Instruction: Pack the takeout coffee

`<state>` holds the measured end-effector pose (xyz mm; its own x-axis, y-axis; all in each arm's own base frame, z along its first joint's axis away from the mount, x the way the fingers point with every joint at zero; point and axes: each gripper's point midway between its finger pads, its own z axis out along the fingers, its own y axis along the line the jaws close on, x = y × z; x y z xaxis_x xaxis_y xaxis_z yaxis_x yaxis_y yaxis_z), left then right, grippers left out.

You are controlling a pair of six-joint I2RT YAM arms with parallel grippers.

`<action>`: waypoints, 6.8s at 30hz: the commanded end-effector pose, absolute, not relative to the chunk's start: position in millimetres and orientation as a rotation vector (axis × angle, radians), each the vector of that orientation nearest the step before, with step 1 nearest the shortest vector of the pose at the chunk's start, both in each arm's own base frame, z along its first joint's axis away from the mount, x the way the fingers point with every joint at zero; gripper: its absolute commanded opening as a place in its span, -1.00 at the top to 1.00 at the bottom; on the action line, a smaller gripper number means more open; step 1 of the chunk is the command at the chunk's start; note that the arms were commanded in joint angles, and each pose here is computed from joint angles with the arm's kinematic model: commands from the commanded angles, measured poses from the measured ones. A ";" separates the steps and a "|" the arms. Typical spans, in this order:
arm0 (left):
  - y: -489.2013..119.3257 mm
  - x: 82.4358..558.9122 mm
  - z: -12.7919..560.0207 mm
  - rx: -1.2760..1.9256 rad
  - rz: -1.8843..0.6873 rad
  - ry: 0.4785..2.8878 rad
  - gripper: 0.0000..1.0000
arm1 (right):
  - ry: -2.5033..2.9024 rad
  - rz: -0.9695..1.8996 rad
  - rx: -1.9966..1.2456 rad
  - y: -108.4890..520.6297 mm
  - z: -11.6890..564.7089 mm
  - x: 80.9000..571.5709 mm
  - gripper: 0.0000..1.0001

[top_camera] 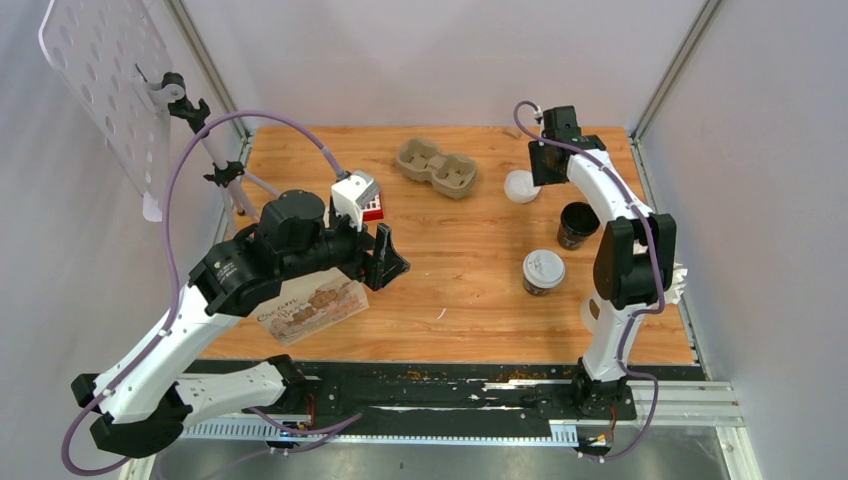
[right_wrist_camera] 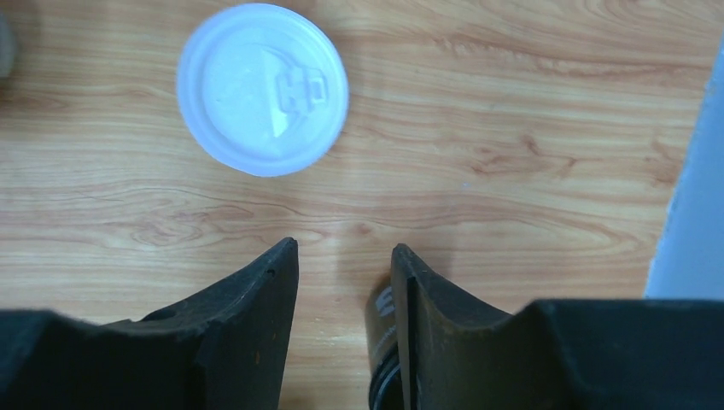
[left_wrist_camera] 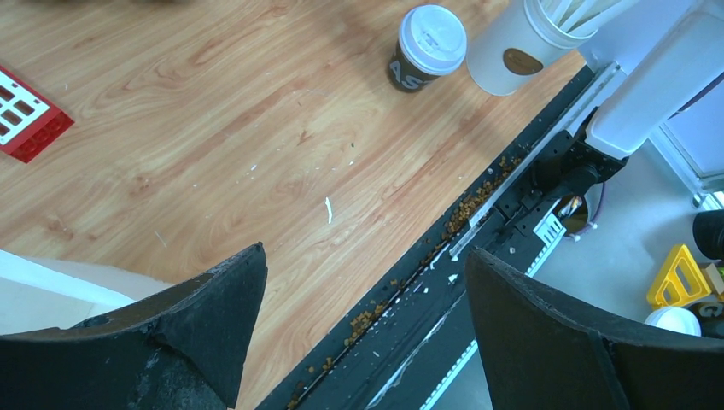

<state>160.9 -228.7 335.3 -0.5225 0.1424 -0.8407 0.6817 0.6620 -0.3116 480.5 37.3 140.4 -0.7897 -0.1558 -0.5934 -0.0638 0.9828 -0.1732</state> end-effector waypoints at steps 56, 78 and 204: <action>-235.5 160.9 332.1 0.658 -0.841 2.012 -0.77 | 2.453 0.185 -0.283 123.6 85.3 549.3 0.39; -234.9 161.2 330.5 0.659 -0.836 2.014 -0.76 | 2.458 0.189 -0.325 122.9 87.8 545.0 1.00; -241.2 167.3 322.7 0.665 -0.825 2.031 -0.80 | 2.419 0.361 -0.364 134.6 100.8 547.1 0.90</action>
